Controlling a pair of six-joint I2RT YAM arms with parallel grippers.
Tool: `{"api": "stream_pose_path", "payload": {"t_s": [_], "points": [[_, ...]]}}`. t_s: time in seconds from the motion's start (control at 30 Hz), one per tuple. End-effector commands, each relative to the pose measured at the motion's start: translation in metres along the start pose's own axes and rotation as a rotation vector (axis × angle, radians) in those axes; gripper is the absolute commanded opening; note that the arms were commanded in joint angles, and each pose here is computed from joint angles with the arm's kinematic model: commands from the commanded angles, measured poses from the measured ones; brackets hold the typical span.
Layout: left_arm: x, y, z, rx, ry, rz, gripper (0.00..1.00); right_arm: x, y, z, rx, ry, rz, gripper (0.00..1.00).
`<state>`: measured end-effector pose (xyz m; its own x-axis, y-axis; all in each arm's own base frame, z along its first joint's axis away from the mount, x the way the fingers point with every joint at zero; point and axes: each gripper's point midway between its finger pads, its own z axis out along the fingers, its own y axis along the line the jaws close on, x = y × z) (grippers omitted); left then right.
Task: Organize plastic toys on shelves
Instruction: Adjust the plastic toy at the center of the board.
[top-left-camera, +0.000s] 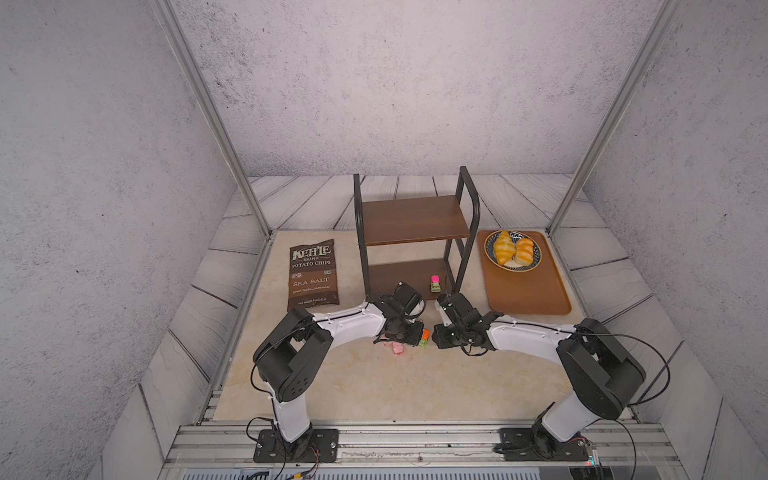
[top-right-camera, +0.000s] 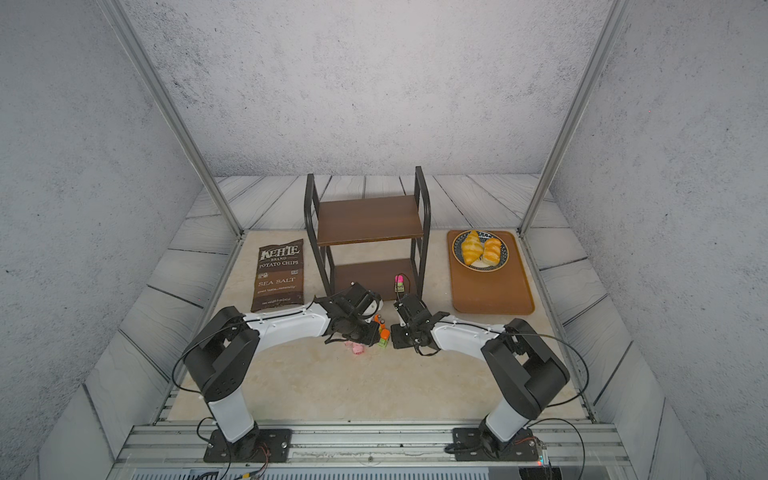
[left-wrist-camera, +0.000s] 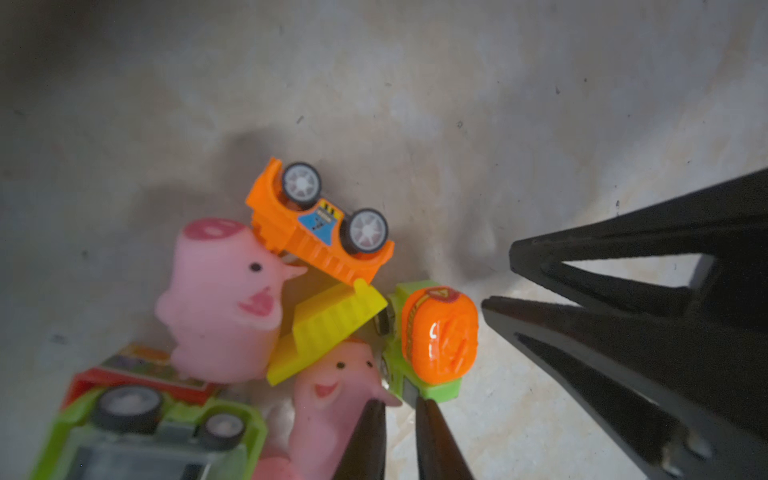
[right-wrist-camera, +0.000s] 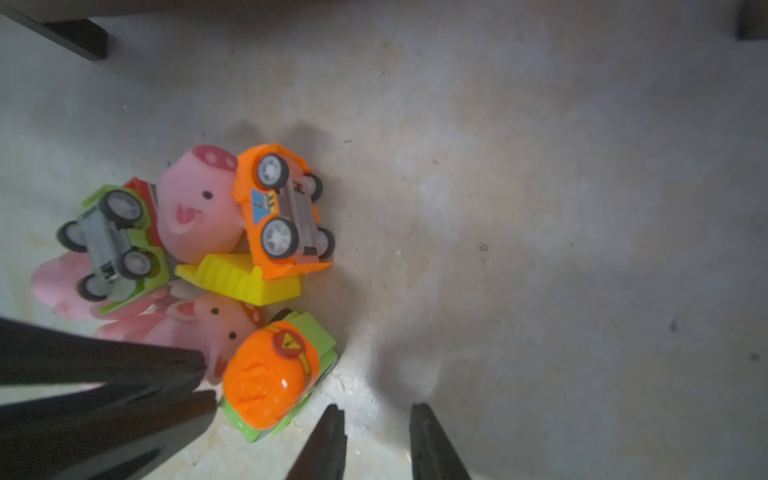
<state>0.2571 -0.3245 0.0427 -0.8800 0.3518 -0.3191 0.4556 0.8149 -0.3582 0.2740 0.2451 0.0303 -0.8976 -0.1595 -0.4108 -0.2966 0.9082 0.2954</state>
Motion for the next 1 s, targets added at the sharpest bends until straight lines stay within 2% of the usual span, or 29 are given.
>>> {"api": "stream_pose_path", "payload": {"t_s": [0.0, 0.5, 0.63, 0.77, 0.97], "points": [[0.007, -0.003, 0.005, 0.001, 0.036, -0.001, 0.17, -0.005, -0.002, 0.006, 0.028, -0.006, 0.008, 0.32], [0.011, -0.037, -0.002, 0.189, 0.03, 0.019, 0.17, -0.008, 0.006, 0.01, -0.004, 0.01, -0.029, 0.41], [0.012, -0.037, -0.003, 0.197, 0.032, 0.015, 0.18, -0.008, -0.003, 0.004, 0.05, 0.008, -0.034, 0.43], [0.008, -0.035, -0.017, 0.2, -0.005, 0.011, 0.2, -0.006, -0.014, -0.009, 0.117, 0.005, -0.049, 0.45], [0.003, -0.019, -0.05, 0.183, -0.074, -0.015, 0.23, 0.001, -0.009, -0.026, 0.078, 0.008, -0.061, 0.52]]}}
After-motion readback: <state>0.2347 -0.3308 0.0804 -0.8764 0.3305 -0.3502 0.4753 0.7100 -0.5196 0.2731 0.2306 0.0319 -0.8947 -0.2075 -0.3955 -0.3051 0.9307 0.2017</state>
